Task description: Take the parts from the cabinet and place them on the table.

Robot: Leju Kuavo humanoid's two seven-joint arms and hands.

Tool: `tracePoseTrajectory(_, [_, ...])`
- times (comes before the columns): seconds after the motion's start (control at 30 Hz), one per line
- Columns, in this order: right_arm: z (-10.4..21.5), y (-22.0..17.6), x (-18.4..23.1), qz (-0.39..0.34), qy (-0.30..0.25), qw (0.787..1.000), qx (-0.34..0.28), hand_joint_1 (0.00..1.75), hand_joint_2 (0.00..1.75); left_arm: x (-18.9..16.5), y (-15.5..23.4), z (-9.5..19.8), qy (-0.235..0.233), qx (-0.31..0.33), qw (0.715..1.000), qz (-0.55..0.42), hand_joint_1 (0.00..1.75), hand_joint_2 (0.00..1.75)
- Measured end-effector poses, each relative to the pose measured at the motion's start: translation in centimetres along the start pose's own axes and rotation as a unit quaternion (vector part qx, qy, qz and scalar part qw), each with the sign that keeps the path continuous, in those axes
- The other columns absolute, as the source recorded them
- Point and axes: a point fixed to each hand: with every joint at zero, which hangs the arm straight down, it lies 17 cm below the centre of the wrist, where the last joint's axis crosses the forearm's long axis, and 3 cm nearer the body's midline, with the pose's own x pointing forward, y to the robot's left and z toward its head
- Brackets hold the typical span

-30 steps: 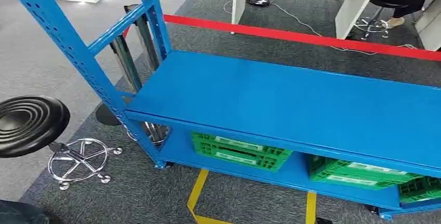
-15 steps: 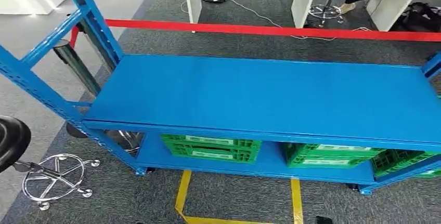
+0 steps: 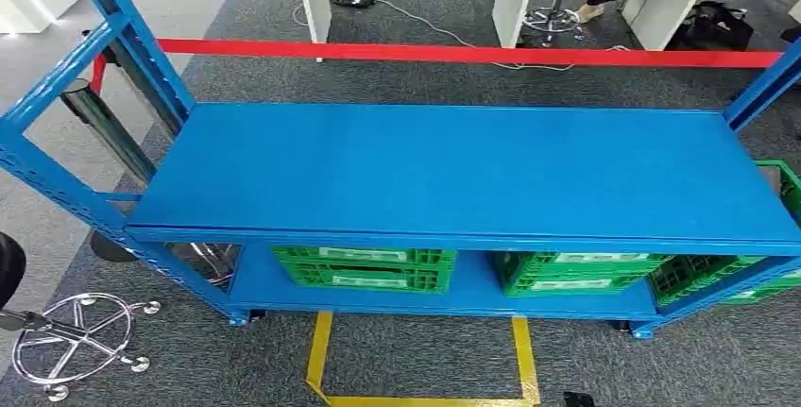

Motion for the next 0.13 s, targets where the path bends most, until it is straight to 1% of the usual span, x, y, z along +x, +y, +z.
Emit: tracePoseTrajectory(0.13, [0.00,0.00,0.00,0.000,0.000,1.000,0.000,0.00,0.00,0.14,-0.06,-0.03,-0.001,0.000,1.000,0.000,0.00,1.75])
